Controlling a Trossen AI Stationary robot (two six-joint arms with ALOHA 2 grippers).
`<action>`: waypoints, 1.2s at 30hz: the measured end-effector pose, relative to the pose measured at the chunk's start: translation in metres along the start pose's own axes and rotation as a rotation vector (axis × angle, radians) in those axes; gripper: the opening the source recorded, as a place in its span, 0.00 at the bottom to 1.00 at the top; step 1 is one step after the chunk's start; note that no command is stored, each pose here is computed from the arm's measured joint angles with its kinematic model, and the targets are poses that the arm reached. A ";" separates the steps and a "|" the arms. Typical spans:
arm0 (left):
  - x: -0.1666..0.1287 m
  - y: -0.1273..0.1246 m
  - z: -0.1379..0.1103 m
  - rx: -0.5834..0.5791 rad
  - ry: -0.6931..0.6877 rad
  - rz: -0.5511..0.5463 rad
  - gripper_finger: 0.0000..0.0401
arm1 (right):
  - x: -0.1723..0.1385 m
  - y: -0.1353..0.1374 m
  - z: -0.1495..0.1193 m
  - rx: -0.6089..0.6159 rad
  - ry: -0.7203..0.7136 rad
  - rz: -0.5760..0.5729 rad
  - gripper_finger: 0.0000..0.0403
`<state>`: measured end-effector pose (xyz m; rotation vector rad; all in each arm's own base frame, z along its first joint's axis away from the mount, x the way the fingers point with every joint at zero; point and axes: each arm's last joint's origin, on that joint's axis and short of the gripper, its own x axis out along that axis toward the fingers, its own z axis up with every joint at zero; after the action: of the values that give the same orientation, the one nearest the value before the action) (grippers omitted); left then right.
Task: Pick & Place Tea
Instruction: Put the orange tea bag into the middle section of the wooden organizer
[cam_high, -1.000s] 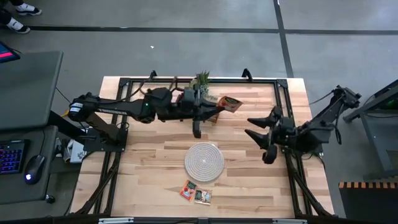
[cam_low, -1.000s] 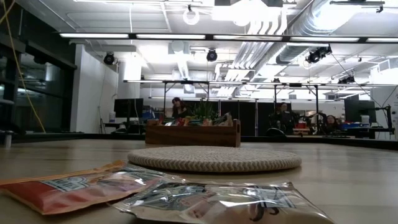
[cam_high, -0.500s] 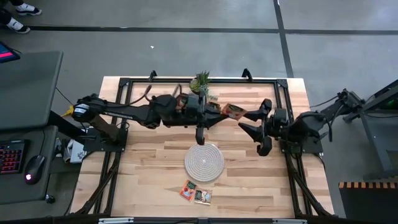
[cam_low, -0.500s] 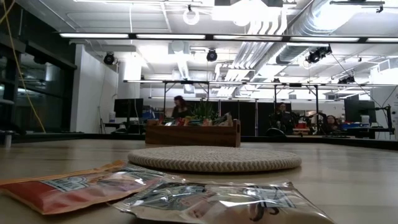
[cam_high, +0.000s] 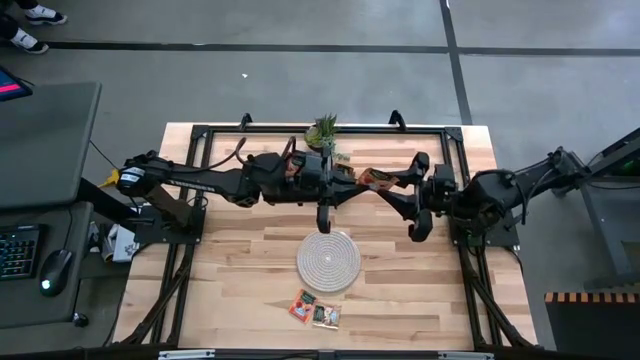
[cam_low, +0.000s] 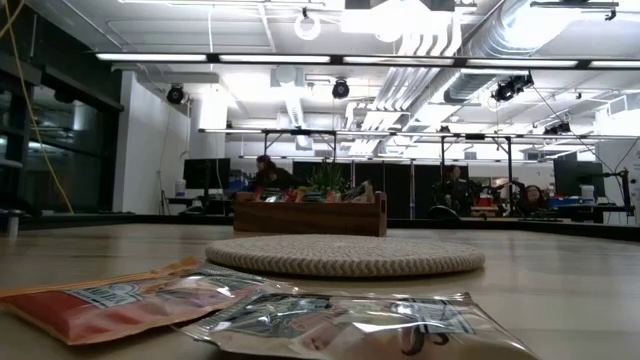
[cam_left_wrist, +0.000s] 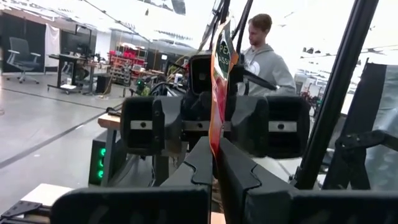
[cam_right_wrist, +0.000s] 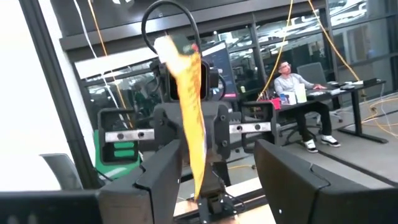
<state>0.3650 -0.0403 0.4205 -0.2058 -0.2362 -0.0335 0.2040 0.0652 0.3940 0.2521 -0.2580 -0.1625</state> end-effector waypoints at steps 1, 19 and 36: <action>0.000 0.000 0.000 0.000 0.004 0.001 0.00 | 0.001 -0.001 0.000 0.003 0.000 0.006 0.49; 0.000 0.002 -0.004 0.006 0.038 0.048 0.00 | 0.016 -0.006 -0.008 -0.029 0.005 0.039 0.03; 0.000 0.002 -0.006 0.007 0.056 0.031 0.05 | 0.008 0.006 -0.008 -0.065 0.004 -0.023 0.02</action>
<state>0.3666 -0.0394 0.4148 -0.2018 -0.1768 -0.0074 0.2143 0.0713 0.3902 0.1908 -0.2455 -0.1924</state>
